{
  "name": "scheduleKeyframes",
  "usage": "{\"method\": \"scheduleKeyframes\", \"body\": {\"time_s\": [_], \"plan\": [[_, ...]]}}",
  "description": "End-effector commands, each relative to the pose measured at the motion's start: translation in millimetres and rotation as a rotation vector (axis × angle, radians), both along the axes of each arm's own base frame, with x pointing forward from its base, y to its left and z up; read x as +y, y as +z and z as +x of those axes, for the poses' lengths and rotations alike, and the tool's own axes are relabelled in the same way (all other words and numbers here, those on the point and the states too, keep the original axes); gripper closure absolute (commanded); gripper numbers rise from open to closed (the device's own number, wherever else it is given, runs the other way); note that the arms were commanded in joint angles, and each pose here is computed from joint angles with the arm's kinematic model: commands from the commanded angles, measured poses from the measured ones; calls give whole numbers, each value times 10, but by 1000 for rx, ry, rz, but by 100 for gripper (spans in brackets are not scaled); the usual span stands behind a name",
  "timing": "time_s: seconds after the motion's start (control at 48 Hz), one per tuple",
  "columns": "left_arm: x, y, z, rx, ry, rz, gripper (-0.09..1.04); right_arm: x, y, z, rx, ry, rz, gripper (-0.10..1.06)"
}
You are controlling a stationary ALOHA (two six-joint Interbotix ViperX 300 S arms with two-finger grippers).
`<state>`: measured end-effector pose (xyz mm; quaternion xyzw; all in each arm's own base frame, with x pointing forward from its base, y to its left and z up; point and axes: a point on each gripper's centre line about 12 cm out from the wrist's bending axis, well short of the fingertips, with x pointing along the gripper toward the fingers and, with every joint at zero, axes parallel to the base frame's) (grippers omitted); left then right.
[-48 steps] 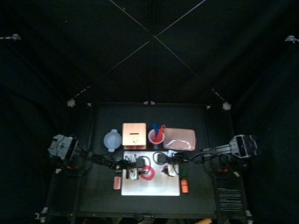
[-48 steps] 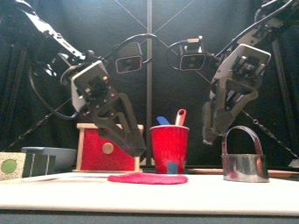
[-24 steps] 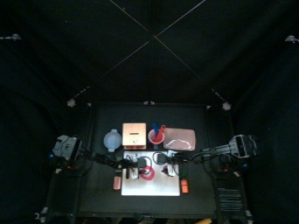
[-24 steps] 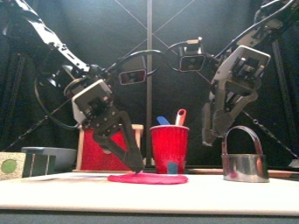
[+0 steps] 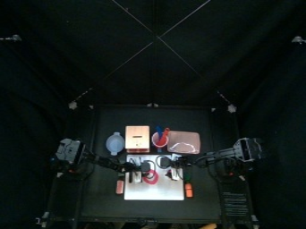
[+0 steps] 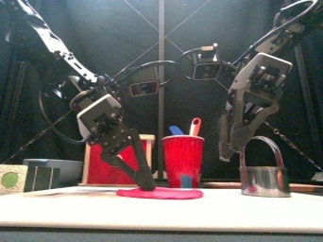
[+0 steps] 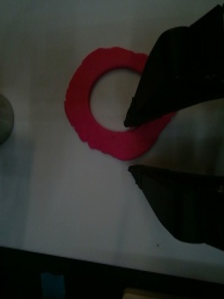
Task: Get the cutter from the drawer then cut the dough then place the extra dough in the bowl
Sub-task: Place the extra dough in the bowl
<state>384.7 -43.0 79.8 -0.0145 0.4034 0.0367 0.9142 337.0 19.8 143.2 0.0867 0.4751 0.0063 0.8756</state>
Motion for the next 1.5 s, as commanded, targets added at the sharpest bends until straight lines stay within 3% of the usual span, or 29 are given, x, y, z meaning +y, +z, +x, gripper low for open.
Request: {"method": "scheduleKeyframes", "body": {"time_s": [0.021, 0.292, 0.521, 0.625, 0.854, 0.979, 1.5], "plan": [[-12, 36, 21, -5, -10, -12, 24, -12, 95, 30, -35, -3, -1, 11], [-60, 15, -1, 18, -61, -22, 40, -22, 95, 31, -35, -8, 0, 11], [-57, 89, 35, -8, -71, -6, 41, -22, 95, 31, -35, -8, 0, 11], [-52, 260, 86, -61, -75, 6, 41, -22, 95, 31, -35, -9, 1, 11], [-1, 926, 89, -265, -53, 62, 41, -21, 98, 32, -34, -8, 1, 11], [62, 1204, -52, -353, -23, 90, 41, -22, 98, 32, -34, -5, -2, 11], [487, 1717, -962, -614, 181, 220, 41, -25, 129, 60, -43, 4, -12, 11]]}}
